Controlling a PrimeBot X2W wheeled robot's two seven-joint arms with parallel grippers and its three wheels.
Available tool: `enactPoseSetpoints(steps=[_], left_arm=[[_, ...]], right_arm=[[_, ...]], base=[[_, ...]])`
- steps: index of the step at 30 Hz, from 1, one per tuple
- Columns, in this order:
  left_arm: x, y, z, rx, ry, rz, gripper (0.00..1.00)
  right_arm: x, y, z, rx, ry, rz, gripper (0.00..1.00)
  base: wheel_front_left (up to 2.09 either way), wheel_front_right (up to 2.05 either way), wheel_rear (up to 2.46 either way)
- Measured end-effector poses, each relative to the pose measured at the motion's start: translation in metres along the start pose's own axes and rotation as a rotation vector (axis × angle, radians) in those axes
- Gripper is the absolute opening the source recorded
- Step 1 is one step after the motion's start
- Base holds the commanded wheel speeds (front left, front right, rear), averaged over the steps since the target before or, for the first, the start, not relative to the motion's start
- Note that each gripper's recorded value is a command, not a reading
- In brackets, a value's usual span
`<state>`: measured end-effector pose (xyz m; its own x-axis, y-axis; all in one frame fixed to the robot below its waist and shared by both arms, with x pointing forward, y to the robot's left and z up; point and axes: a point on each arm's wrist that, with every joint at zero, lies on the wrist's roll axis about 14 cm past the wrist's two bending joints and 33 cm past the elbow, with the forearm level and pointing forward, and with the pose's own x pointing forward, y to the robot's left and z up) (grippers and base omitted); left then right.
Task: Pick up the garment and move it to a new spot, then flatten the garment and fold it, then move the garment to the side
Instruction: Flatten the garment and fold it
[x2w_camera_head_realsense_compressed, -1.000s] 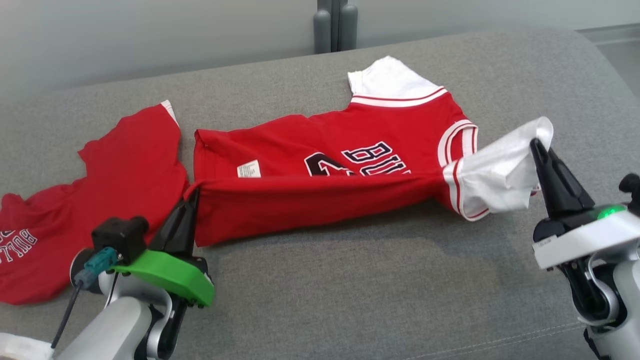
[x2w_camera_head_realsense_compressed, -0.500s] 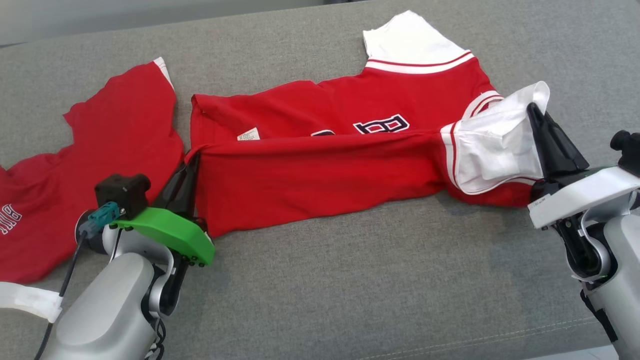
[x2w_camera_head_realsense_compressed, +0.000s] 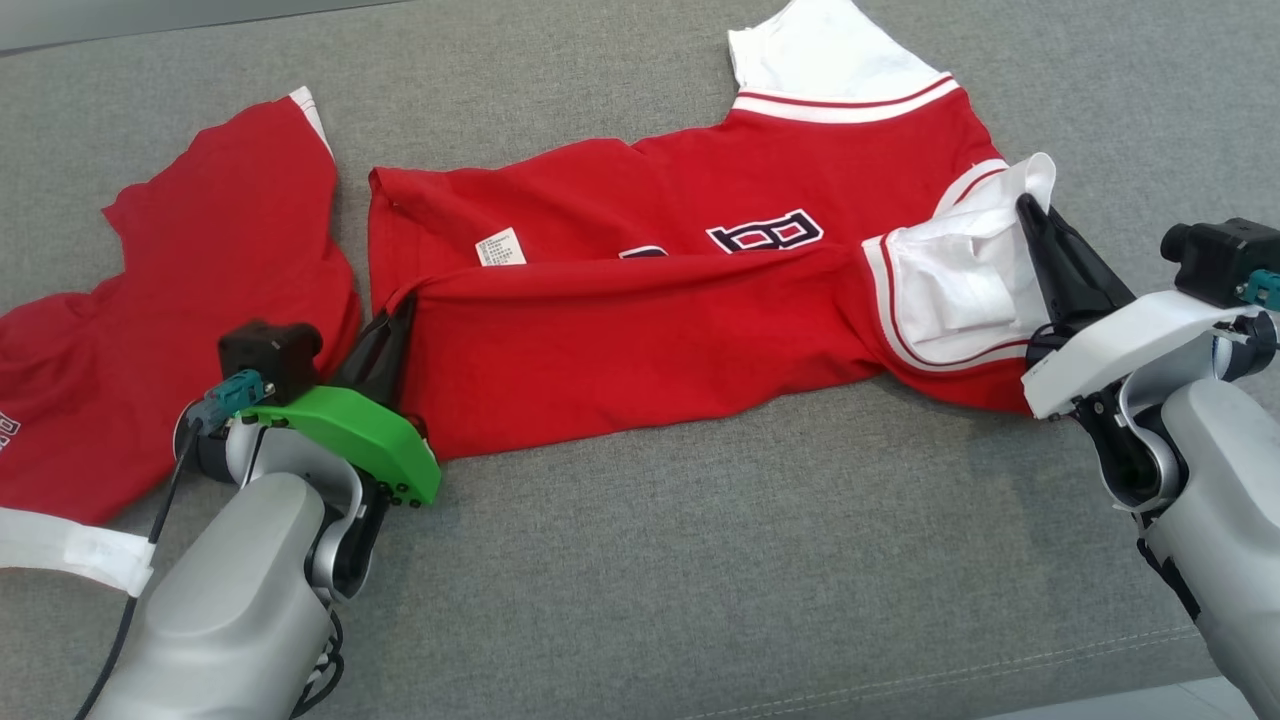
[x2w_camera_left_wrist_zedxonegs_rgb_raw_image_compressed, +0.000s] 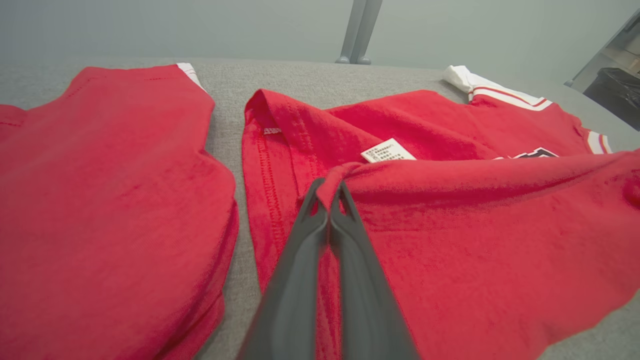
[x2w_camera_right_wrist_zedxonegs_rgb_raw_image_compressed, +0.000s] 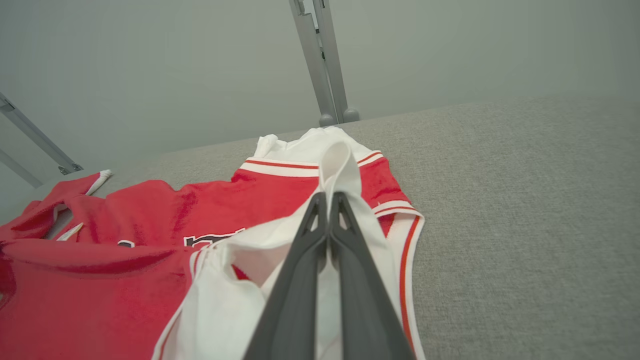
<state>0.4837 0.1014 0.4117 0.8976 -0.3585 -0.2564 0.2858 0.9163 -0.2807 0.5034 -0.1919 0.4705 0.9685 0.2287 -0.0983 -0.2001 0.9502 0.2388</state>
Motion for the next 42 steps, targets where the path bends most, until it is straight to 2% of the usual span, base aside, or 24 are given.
enactPoseSetpoints(steps=[1, 2, 3, 4, 5, 6, 16, 24, 34, 42], left_arm=[[0.001, 0.001, -0.001, 0.001, 0.004, 0.001, 0.0], [0.002, 0.002, -0.001, 0.0, 0.007, 0.005, 0.0], [0.002, 0.002, -0.002, -0.001, 0.01, 0.004, 0.0], [0.003, 0.001, -0.004, -0.002, 0.014, 0.005, 0.34], [0.003, 0.002, -0.004, -0.002, 0.018, 0.006, 0.76], [0.003, 0.002, -0.004, -0.001, 0.019, 0.008, 1.0], [-0.001, 0.0, 0.004, -0.002, -0.002, 0.014, 1.0], [-0.008, -0.004, 0.016, -0.004, -0.043, 0.011, 1.0], [-0.035, -0.004, 0.026, 0.013, -0.101, 0.037, 1.0], [-0.061, -0.006, 0.018, -0.007, -0.105, 0.076, 1.0]], right_arm=[[0.001, -0.001, -0.001, -0.001, 0.002, -0.004, 0.14], [0.003, -0.002, -0.001, 0.001, 0.003, -0.007, 0.31], [0.004, -0.002, -0.002, 0.001, 0.006, -0.009, 0.63], [0.005, -0.002, -0.002, -0.002, 0.009, -0.01, 1.0], [0.006, -0.002, -0.004, -0.004, 0.014, -0.009, 1.0], [0.007, -0.002, -0.003, -0.003, 0.01, -0.013, 1.0], [0.007, 0.0, 0.018, 0.001, -0.051, -0.018, 1.0], [-0.006, 0.006, 0.032, -0.002, -0.098, -0.008, 1.0], [-0.039, 0.004, 0.036, -0.029, -0.126, -0.016, 1.0], [-0.066, 0.001, 0.021, -0.03, -0.104, -0.047, 1.0]], base=[[0.0, 0.0, 0.0], [0.0, 0.0, 0.0], [0.0, 0.0, 0.0], [0.0, 0.0, 0.0], [0.0, 0.0, 0.0], [0.0, 0.0, 0.0], [0.0, 0.0, 0.0], [0.0, 0.0, 0.0], [0.0, 0.0, 0.0], [0.0, 0.0, 0.0]])
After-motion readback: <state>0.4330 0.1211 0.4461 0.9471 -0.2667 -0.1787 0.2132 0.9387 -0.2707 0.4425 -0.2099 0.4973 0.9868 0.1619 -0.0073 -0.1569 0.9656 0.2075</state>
